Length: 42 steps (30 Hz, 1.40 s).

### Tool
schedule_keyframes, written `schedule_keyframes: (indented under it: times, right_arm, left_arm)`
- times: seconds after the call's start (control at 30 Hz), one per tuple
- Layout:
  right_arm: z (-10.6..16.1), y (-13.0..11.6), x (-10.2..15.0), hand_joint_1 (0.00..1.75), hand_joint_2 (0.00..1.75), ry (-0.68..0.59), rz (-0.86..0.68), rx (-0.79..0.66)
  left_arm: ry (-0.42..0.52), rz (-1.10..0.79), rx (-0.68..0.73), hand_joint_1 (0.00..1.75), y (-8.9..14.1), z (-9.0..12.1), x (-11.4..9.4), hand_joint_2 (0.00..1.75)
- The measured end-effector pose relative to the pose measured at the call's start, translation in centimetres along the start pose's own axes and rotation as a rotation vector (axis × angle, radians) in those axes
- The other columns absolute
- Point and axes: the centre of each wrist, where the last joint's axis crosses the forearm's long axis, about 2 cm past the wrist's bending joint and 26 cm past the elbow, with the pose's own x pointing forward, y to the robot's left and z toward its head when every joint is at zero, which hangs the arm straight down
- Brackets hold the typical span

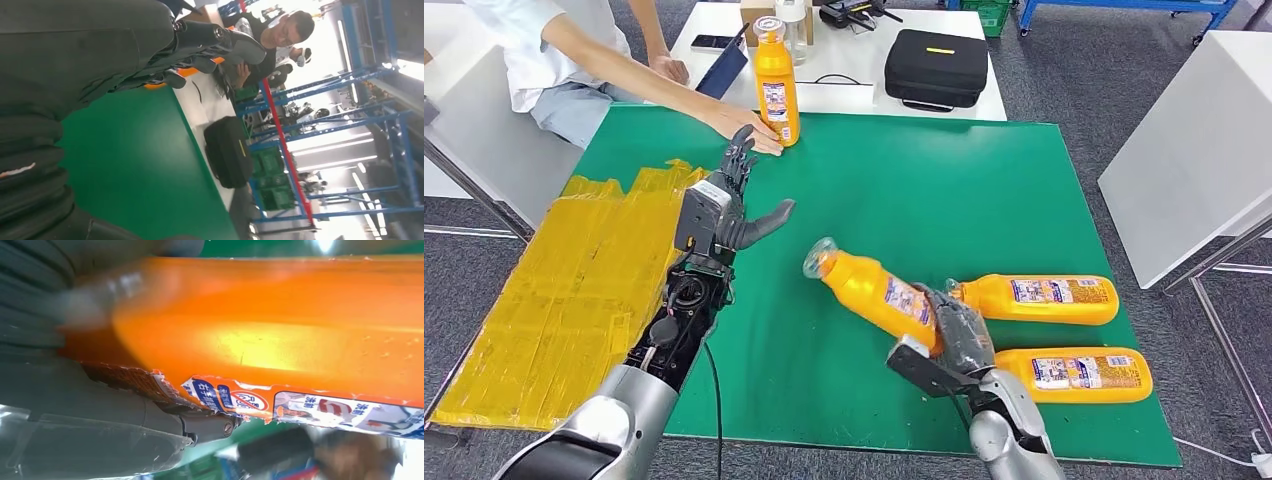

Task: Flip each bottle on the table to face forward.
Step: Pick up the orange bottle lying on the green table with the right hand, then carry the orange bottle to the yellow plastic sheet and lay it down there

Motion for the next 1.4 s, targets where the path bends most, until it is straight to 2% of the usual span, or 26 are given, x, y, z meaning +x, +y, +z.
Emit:
schedule_keyframes:
  times: [0.13, 0.23, 0.53, 0.83, 1.17, 1.4]
  right_arm:
    - [-0.3, -1.1, -0.4, 1.75, 1.75, -0.022, -0.136, -0.187]
    - [-0.4, -1.5, -0.3, 1.75, 1.75, -0.064, -0.222, -0.294]
    - [-1.6, -2.2, 0.6, 1.75, 1.75, -0.170, -0.372, -0.447]
    - [-4.8, -3.1, 2.0, 1.75, 1.75, -0.237, -0.539, -0.451]
    - [-6.0, -2.9, 2.3, 1.75, 1.75, -0.247, -0.554, -0.425]
    - [-8.8, -1.5, 3.0, 1.75, 1.75, -0.230, -0.577, -0.331]
  left_arm:
    - [0.015, -0.001, 0.035, 0.00, 0.3, -0.1, 0.8, 1.75]
    - [0.050, 0.014, 0.011, 0.00, 0.7, 0.0, 0.8, 1.75]
    - [0.133, 0.122, -0.149, 0.00, 0.7, 0.2, -0.4, 1.75]
    - [0.150, 0.228, -0.329, 0.00, -1.3, -0.4, 0.4, 1.75]
    - [0.118, 0.235, -0.373, 0.00, -2.6, -0.3, 1.3, 1.75]
    - [0.054, 0.243, -0.395, 0.00, -4.2, 0.4, 3.0, 1.75]
